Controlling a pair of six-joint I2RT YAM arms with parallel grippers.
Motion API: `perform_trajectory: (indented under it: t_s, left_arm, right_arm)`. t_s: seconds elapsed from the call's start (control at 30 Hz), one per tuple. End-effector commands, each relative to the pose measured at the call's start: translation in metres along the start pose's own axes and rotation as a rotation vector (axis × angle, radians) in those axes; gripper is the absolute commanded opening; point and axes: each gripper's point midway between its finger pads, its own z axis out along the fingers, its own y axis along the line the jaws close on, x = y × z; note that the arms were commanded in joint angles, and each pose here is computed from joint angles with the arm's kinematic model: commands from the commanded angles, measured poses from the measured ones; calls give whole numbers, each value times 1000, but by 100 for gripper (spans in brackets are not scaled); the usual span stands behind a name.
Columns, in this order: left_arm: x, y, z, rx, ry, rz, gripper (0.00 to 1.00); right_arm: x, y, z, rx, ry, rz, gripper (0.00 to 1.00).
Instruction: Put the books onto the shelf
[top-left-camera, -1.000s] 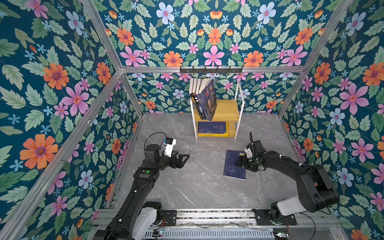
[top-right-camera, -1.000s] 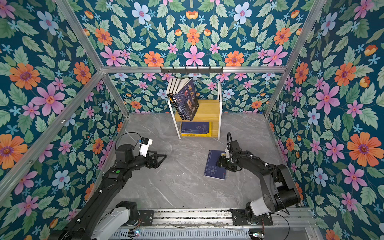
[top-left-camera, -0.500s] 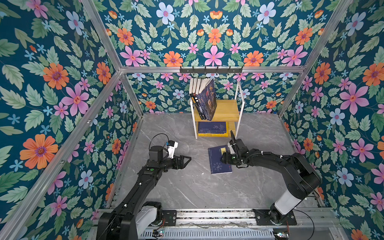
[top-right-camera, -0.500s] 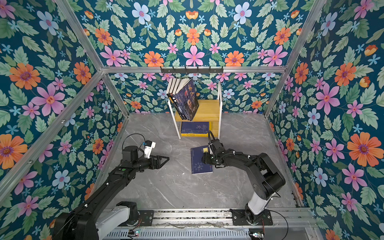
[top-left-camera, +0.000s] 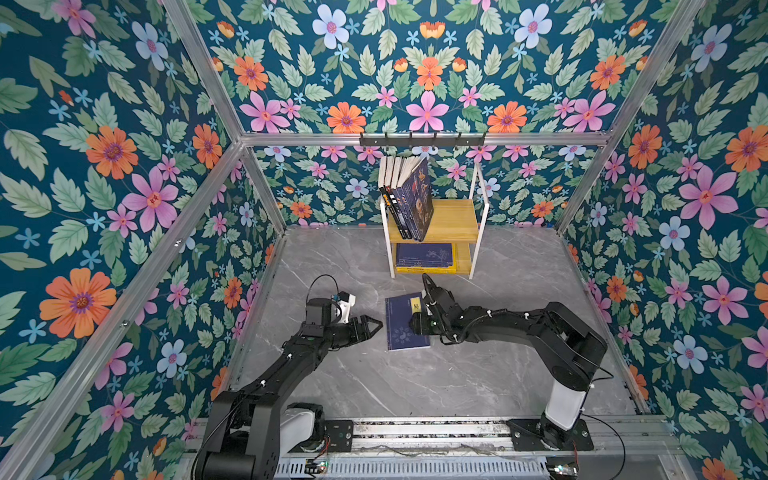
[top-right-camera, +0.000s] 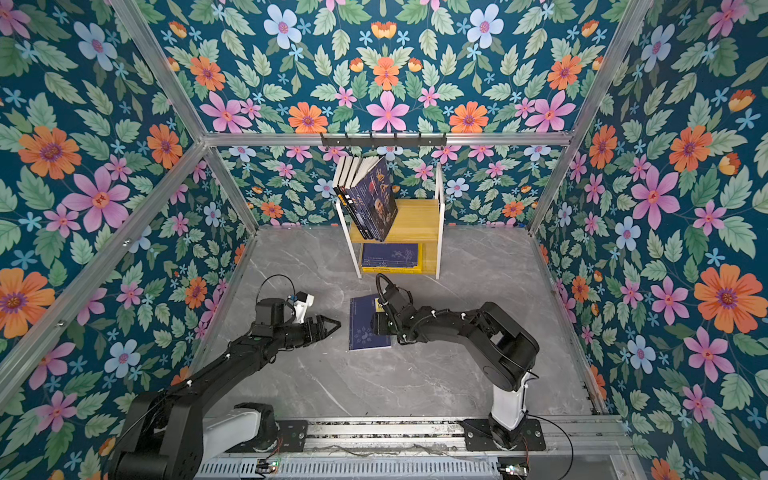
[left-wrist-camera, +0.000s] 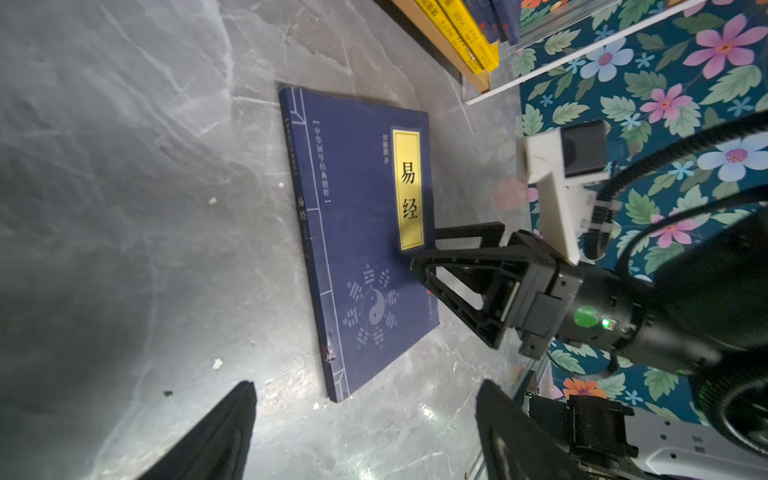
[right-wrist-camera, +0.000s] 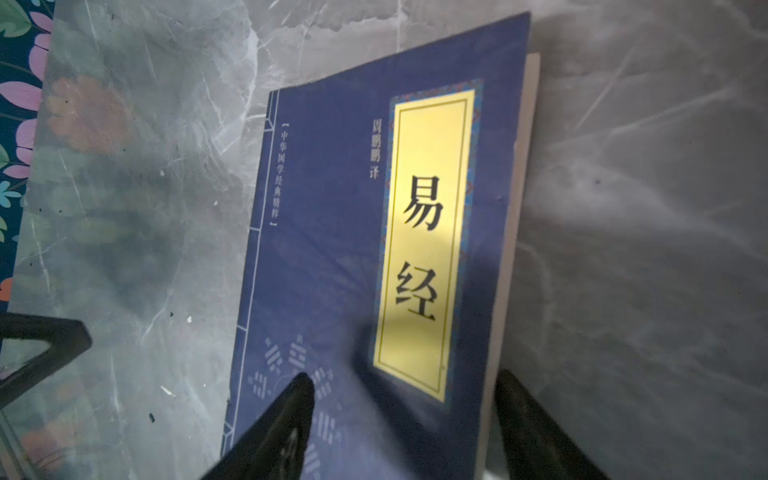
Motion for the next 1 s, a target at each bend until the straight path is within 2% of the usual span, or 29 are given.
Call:
perform_trajectory:
  t_s: [0.0, 0.2, 0.6, 0.7, 0.83, 0.97]
  left_arm:
    - [-6, 11, 1, -53, -28, -27, 81]
    - [-2, 18, 13, -42, 21, -93, 79]
    - [9, 50, 28, -150, 77, -190, 71]
    - [14, 62, 29, -196, 89, -186, 65]
    - [14, 55, 30, -158, 91, -207, 58]
    - [4, 45, 27, -137, 60, -186, 43]
  right_arm:
    - [75, -44, 2, 181, 287, 85, 68]
    - [78, -41, 10, 182, 287, 68, 67]
    - [84, -15, 25, 138, 309, 23, 65]
    - [88, -3, 33, 103, 319, 24, 64]
    - [94, 5, 41, 98, 338, 3, 63]
    - [97, 6, 44, 86, 337, 20, 63]
